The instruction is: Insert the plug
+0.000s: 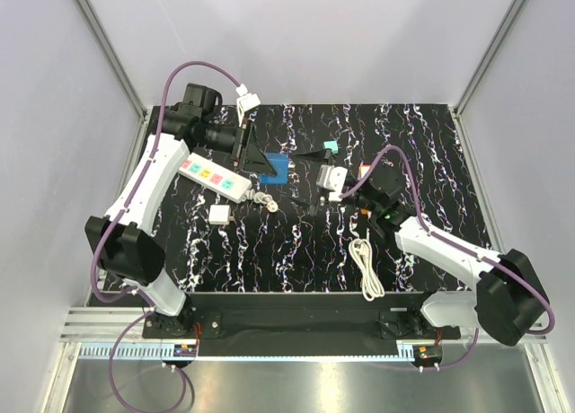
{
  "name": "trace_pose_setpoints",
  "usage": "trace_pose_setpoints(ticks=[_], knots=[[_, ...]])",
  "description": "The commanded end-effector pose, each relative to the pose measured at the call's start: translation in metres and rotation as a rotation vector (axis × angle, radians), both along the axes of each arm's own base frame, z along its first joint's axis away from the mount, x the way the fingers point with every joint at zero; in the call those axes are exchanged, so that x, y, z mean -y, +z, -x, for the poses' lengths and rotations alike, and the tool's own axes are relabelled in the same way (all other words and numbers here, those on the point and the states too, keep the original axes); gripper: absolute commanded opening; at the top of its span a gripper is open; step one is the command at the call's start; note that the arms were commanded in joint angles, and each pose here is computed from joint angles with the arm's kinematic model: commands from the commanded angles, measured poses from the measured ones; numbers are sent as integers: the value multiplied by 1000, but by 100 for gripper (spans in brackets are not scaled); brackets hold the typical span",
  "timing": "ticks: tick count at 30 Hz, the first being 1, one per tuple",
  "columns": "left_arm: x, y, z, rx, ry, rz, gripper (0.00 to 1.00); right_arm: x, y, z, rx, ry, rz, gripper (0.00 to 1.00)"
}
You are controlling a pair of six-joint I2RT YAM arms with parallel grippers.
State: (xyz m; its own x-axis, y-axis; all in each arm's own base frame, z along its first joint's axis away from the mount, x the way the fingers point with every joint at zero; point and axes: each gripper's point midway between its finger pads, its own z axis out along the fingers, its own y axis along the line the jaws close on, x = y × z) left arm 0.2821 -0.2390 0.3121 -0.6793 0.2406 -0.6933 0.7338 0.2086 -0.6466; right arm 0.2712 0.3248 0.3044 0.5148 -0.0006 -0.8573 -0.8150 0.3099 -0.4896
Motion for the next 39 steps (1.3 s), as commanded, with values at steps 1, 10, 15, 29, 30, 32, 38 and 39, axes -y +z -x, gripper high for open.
trace_pose_setpoints(ticks=[1,10,15,29,30,32,38,39], knots=[[5,36,23,77,-71,108,0,-11,47,15,227,45,12,100],[9,33,34,70,-112,129,0,-29,44,15,292,47,109,100],[12,40,35,78,-109,123,0,-37,39,16,297,71,168,94],[21,33,17,-6,1,92,34,-30,56,-22,209,-162,-13,0],[21,33,16,-9,1,97,34,-28,57,-22,201,-171,-28,0],[22,30,13,-15,11,99,34,-24,63,-26,185,-204,-75,0],[24,24,6,-30,34,91,34,-18,63,-37,134,-272,-98,0],[24,23,5,-30,33,91,34,-18,60,-39,124,-276,-96,0]])
